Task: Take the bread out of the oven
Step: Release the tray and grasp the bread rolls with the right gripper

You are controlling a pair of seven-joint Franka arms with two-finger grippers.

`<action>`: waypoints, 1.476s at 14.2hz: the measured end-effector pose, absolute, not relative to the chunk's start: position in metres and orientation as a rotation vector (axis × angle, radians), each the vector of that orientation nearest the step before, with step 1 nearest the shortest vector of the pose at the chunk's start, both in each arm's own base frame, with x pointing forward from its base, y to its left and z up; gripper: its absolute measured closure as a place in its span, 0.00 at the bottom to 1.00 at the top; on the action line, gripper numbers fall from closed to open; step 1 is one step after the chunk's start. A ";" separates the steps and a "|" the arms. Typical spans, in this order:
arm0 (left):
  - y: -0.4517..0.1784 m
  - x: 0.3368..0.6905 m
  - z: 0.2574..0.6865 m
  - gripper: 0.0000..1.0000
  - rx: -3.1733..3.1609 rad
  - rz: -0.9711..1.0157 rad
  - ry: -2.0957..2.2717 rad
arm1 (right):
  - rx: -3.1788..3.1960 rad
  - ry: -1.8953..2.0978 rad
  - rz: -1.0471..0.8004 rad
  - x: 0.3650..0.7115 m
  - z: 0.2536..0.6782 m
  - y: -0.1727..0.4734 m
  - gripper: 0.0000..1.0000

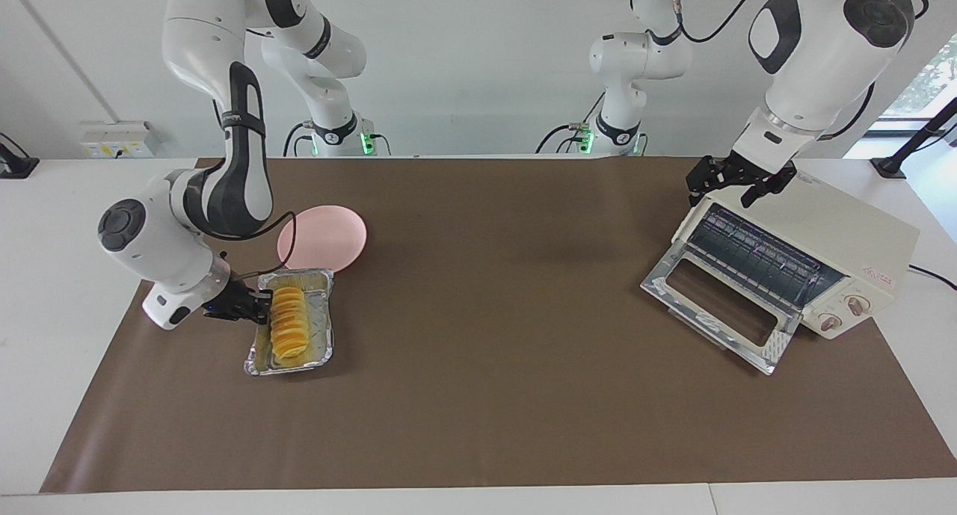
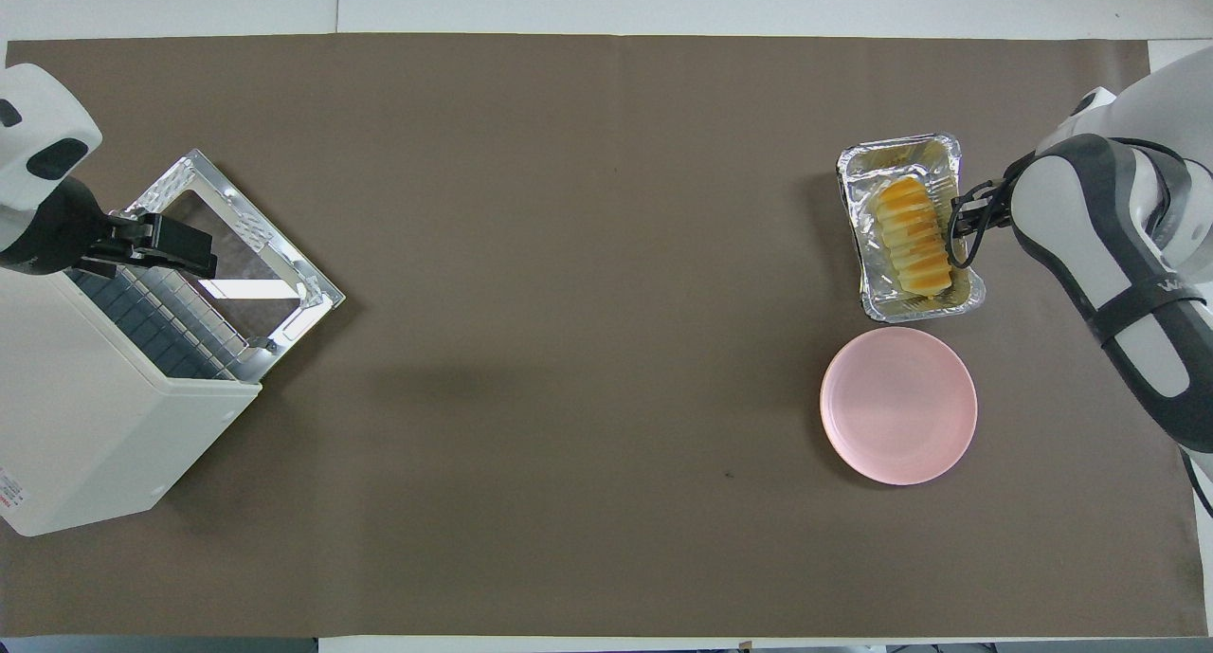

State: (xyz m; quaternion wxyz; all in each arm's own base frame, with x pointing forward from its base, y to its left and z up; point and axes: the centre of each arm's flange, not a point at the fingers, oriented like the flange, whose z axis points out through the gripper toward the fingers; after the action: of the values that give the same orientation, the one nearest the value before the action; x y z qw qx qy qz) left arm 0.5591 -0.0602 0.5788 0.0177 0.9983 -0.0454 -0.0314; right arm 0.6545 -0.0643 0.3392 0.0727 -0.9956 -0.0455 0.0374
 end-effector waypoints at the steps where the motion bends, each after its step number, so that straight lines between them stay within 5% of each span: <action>1: -0.059 0.559 0.579 0.00 3.102 -0.097 -0.137 | -2.990 -0.141 0.116 0.654 0.338 -0.062 0.98; 7: -0.058 0.559 0.579 0.00 3.102 -0.097 -0.134 | -2.985 -0.151 0.148 0.648 0.325 -0.056 0.98; 12: -0.058 0.559 0.579 0.00 3.102 -0.097 -0.134 | -2.987 -0.155 0.129 0.651 0.334 -0.055 0.54; 16: -0.058 0.559 0.579 0.00 3.102 -0.097 -0.133 | -2.987 -0.125 0.147 0.657 0.365 -0.028 0.07; 21: -0.058 0.559 0.579 0.00 3.102 -0.096 -0.133 | -3.010 -0.184 0.165 0.653 0.350 0.012 0.03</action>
State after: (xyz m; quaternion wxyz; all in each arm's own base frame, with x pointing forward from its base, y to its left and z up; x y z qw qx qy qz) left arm 0.5593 -0.0577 0.5790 0.0177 0.9984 -0.0429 -0.0311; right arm 0.6534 0.0115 0.3501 0.0605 -0.9948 -0.0610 0.0544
